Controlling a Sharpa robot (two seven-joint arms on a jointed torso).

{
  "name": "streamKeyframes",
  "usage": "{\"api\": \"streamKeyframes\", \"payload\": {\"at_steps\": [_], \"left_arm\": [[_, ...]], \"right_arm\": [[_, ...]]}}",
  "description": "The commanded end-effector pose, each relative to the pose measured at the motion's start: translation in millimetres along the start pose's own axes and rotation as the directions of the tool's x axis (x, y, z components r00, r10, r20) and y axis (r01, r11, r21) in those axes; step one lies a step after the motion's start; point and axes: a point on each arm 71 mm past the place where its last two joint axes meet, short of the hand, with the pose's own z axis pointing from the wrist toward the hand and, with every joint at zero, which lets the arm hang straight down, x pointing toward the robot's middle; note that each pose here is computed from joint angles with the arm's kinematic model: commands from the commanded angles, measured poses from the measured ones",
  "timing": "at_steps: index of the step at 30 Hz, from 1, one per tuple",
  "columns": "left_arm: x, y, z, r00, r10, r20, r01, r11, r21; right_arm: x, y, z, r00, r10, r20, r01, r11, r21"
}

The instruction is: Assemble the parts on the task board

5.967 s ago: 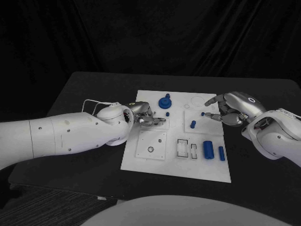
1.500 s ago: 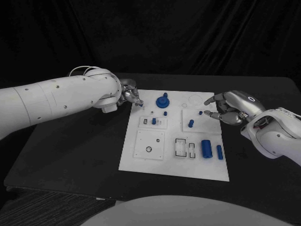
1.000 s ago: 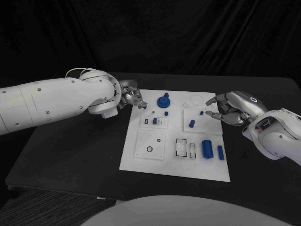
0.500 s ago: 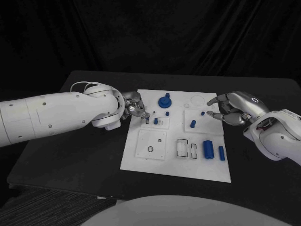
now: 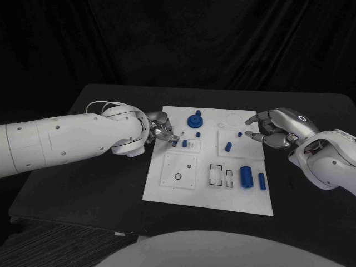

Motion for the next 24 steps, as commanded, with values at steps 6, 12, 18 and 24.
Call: {"api": "streamKeyframes", "payload": {"at_steps": [6, 12, 18, 24], "left_arm": [[2.2, -1.4, 2.4, 1.0, -0.006, 0.015, 0.006, 1.0, 0.006], [4.6, 0.0, 3.5, 1.0, -0.009, 0.014, 0.009, 1.0, 0.002], [6.5, 1.1, 3.4, 1.0, -0.009, 0.008, 0.009, 1.0, -0.002], [6.8, 2.0, 3.2, 1.0, 0.0, 0.021, 0.0, 1.0, 0.005]], "right_arm": [[0.3, -0.8, -0.1, 1.0, 0.0, 0.01, 0.0, 1.0, 0.015], [0.5, -0.5, 0.1, 1.0, 0.0, 0.008, -0.001, 1.0, 0.014], [0.8, -0.4, 0.3, 1.0, 0.0, 0.007, 0.0, 1.0, 0.014], [1.0, -0.3, 0.7, 1.0, 0.0, 0.008, 0.0, 1.0, 0.012]]}}
